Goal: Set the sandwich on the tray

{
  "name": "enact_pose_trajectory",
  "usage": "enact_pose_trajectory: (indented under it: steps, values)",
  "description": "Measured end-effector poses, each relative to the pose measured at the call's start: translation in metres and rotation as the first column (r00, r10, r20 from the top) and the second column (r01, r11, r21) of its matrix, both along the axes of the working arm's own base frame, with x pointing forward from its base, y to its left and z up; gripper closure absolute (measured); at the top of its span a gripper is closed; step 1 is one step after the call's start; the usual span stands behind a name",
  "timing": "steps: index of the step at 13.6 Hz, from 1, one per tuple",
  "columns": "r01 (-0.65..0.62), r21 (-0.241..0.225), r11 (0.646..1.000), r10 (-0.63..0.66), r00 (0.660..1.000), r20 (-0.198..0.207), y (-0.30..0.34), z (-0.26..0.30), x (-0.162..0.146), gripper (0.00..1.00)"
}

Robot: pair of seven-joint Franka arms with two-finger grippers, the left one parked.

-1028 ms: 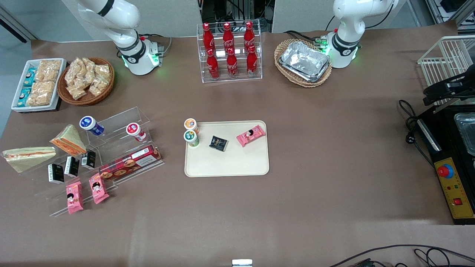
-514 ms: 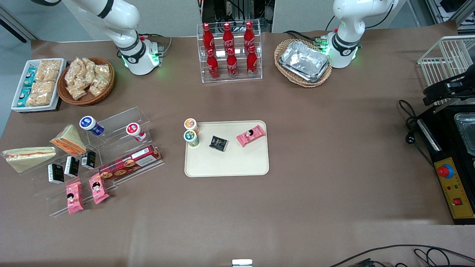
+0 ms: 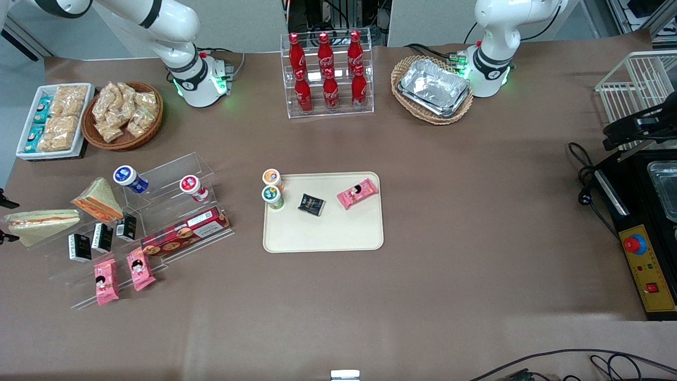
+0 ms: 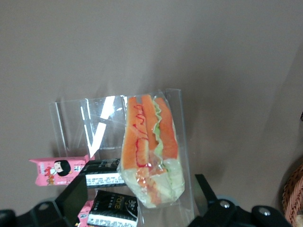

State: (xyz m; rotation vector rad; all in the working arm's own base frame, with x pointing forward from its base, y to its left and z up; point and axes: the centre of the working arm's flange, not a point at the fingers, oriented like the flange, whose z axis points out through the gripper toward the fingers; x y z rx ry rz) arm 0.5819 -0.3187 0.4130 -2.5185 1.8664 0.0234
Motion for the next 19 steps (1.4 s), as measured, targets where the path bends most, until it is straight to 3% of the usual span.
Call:
enact_pose_trajectory:
  steps: [8, 12, 16, 17, 19]
  values:
    - [-0.001, 0.013, 1.000, 0.001, 0.999, -0.036, -0.001, -0.024, -0.001, 0.00]
    - [-0.045, 0.006, 0.999, 0.045, 0.998, -0.033, -0.004, -0.033, 0.001, 0.06]
    - [-0.114, 0.012, 0.993, 0.114, 0.993, -0.041, -0.008, -0.041, 0.000, 0.49]
    - [-0.126, 0.012, 0.992, 0.127, 0.991, -0.040, -0.009, -0.041, 0.000, 0.56]
    - [-0.157, 0.014, 0.988, 0.157, 0.987, -0.040, -0.010, -0.041, -0.001, 0.62]
